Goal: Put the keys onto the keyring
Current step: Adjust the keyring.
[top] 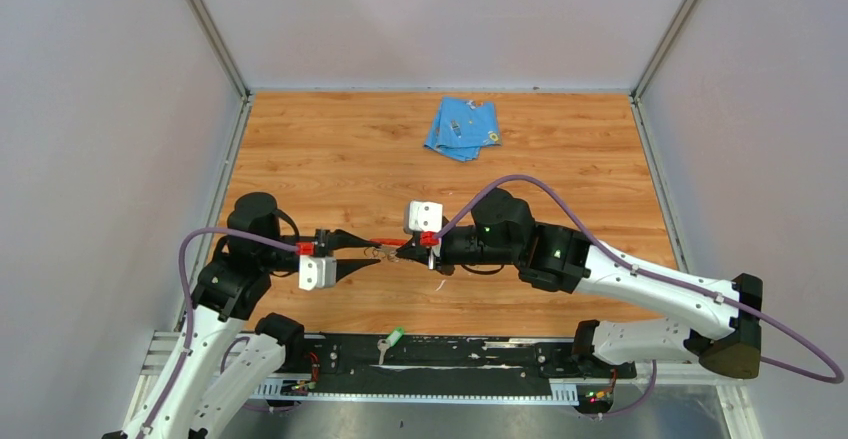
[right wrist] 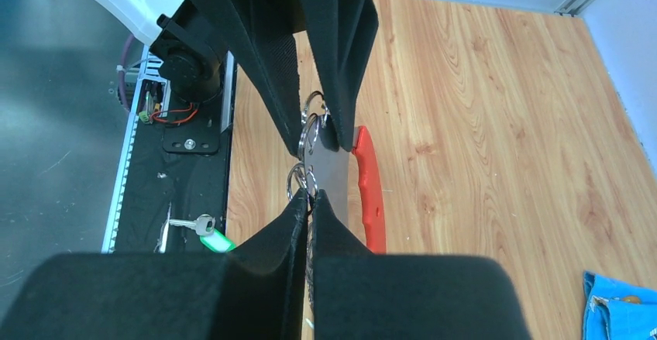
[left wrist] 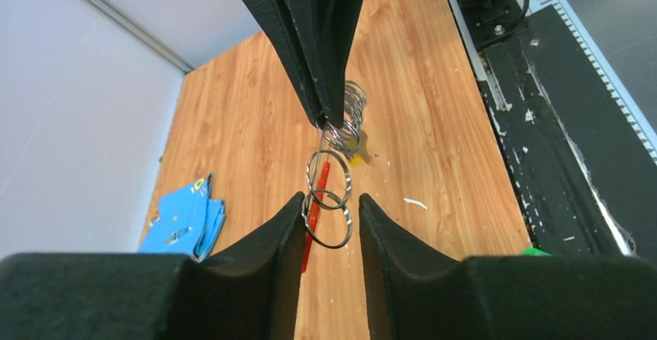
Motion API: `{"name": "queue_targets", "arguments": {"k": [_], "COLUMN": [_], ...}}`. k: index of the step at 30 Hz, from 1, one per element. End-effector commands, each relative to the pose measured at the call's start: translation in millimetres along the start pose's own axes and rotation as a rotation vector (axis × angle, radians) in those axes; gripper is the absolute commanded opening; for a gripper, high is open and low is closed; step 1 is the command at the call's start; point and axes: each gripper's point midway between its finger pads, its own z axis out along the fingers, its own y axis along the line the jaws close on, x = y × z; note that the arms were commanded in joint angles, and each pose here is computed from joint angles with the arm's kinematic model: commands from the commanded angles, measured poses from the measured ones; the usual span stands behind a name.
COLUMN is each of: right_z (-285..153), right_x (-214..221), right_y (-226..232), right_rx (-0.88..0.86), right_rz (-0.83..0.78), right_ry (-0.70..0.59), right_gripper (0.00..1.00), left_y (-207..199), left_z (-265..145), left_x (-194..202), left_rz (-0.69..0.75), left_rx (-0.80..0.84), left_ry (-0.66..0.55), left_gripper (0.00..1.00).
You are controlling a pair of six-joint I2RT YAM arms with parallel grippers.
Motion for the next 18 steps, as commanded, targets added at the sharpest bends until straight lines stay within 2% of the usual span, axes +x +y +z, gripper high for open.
{"name": "queue_targets", "arguments": {"k": [1,3,7,10,15,18], "right_z": [-8,-7,-6,-6,-3,-1], "right_x": [-20,-19,-19,-19,-17,-19], "right_y": [-7,-7,-6,-6,-2,0], "right_rx": [0.027,0.024,0.018,0.016,-0.004,-0.022], "right_rz": [0.017,0.026,0.033,0.037,0.048,0.055], "right_ry": [-0.043,-0.039,-0.037,-0.034,-0.028,-0.032], "right_gripper": [0.01,0.00,0.00,0.00,0.01,0.00], "left_y": [-1,0,1,3,6,6], "left_z": [-1,-2,-3,-5,-6,-5], "left_x": [-5,-9,-15,-19,-23,-18], "left_rz": [0.013,0.020,0.049,0.086,0.121,0.153], "left_rx": [0.005,0.004,-0.002,-0.016,-0.024,-0.021], "left_ry": [-0.009,-0.016,-0.022,-0.019,-0.022,-0.015], "left_gripper": [0.35,0.44,0.51,0.64,0.66,0.61]}}
